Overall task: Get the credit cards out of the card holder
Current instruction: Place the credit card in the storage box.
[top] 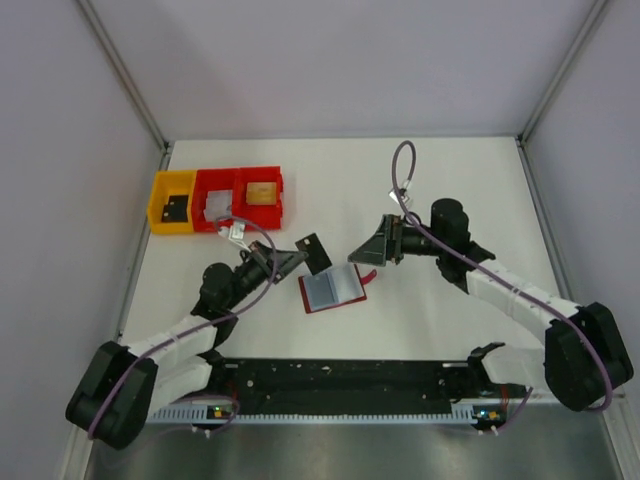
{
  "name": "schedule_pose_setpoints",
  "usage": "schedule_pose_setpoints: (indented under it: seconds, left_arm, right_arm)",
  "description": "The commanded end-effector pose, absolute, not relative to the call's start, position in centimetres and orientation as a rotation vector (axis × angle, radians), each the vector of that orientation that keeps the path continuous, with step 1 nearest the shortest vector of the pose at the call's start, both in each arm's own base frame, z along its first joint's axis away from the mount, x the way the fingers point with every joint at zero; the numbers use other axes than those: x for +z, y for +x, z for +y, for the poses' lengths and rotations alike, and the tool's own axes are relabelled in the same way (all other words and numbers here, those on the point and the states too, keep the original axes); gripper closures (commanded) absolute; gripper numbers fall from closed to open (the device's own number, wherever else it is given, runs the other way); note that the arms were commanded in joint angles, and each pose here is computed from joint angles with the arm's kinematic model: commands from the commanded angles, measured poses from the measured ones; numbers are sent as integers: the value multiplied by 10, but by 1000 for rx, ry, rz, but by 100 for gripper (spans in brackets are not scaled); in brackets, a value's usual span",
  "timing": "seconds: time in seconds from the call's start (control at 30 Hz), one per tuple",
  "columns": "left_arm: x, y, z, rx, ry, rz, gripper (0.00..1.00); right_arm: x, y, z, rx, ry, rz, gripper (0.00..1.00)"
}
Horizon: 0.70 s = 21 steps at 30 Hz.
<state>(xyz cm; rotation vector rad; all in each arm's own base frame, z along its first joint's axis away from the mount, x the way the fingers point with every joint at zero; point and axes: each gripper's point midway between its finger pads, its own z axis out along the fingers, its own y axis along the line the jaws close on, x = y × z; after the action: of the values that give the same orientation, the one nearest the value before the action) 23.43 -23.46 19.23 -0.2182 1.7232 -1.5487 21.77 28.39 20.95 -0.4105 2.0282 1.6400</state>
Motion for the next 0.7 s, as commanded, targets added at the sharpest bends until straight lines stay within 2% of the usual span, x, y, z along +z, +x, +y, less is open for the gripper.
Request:
schedule_pose_setpoints:
  seconds: [0.0, 0.2, 0.57, 0.67]
  left_arm:
    - [206, 264, -186, -1439, -435, 1565, 100]
    - [203, 303, -99, -1181, -667, 1473, 100]
    - [213, 346, 62, -859, -1026, 1206, 100]
    - [213, 360, 96, -760, -1046, 1204, 100]
  right_arm:
    - [230, 237, 268, 1364, -445, 1977, 2]
    - [225, 244, 249, 1187, -391, 1998, 2]
    - [220, 239, 243, 1140, -441, 1981, 2]
    - [217, 240, 241, 1094, -455, 1972, 2]
